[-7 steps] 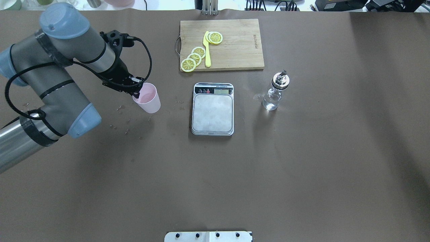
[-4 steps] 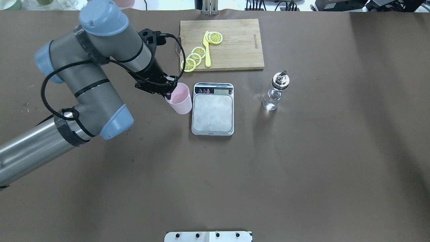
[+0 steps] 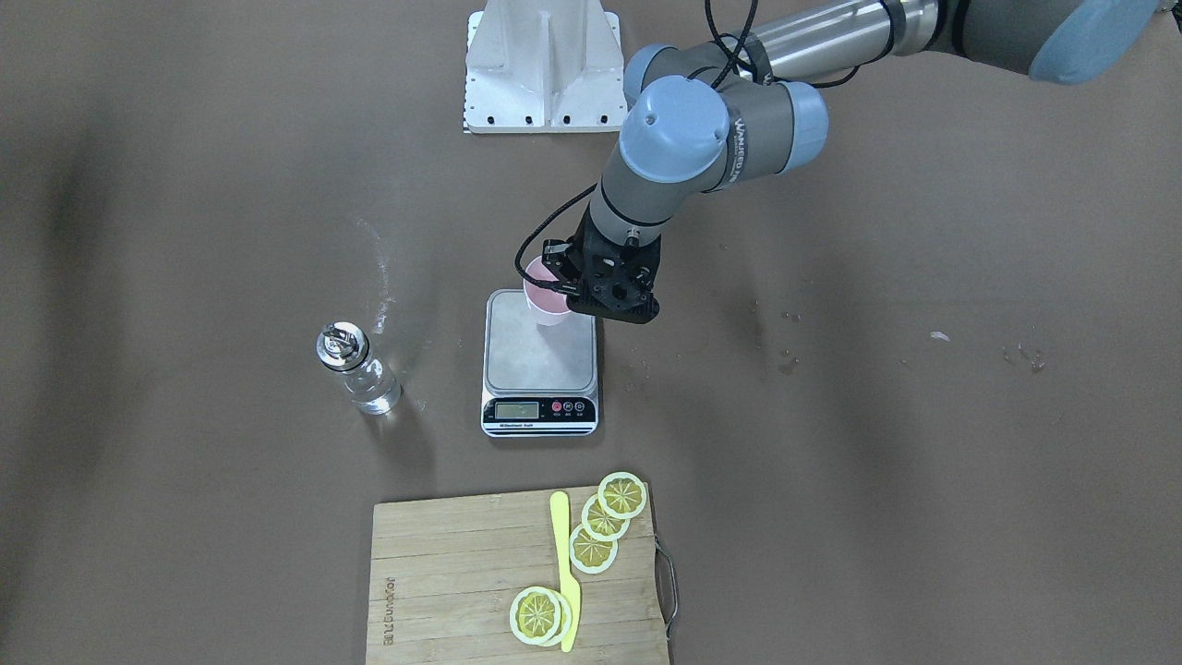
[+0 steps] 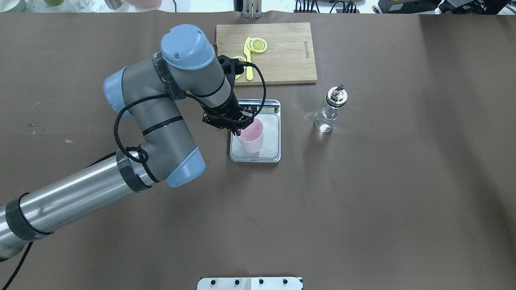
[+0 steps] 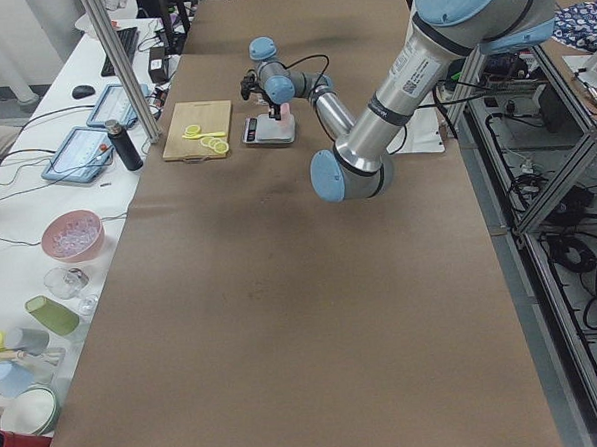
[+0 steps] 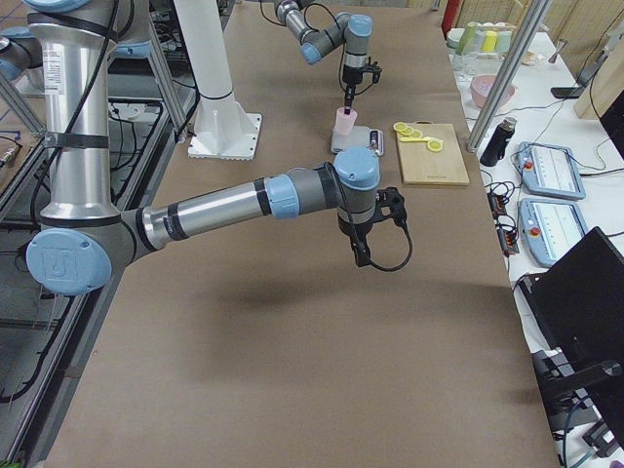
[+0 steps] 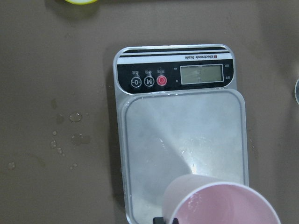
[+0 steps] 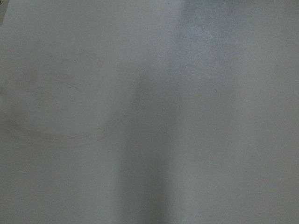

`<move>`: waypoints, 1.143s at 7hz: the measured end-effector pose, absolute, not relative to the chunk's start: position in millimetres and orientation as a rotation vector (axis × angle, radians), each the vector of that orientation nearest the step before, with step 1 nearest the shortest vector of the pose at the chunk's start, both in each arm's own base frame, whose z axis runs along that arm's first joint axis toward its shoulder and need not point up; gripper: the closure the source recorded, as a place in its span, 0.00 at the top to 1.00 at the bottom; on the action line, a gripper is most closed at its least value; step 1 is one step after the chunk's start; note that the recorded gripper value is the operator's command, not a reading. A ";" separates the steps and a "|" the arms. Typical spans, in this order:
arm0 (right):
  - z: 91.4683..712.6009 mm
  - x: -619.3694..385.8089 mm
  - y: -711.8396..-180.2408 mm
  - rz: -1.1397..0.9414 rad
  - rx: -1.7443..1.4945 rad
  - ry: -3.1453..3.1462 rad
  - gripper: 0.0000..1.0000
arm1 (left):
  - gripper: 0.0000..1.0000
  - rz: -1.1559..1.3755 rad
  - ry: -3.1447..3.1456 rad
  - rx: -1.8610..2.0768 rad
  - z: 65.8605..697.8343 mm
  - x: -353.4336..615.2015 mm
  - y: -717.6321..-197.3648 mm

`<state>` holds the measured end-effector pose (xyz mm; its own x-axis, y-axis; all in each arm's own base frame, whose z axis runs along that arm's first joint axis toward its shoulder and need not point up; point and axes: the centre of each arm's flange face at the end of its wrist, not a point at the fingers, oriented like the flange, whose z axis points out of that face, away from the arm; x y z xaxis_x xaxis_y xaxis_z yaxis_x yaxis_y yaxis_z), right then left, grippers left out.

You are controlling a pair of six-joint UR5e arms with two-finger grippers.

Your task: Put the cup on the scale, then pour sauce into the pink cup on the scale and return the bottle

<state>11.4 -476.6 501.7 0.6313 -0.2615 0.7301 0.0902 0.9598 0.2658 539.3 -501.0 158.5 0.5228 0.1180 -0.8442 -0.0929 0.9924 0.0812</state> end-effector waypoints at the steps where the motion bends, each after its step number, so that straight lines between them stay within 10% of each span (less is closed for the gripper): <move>1: 496.9 7.8 -476.3 -0.217 0.220 -0.866 1.00 | 0.00 0.129 1.006 0.034 154.8 547.8 -499.2; 8: 480.6 -27.6 -471.9 -0.323 0.264 -0.880 1.00 | 0.00 0.096 0.977 0.086 148.1 549.7 -530.2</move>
<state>-27.6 -471.9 480.6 0.5942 -0.3811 0.7083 0.1667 0.9199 0.3551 549.7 -530.2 148.1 0.5561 0.1200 -0.8224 -0.0424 0.9923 0.1161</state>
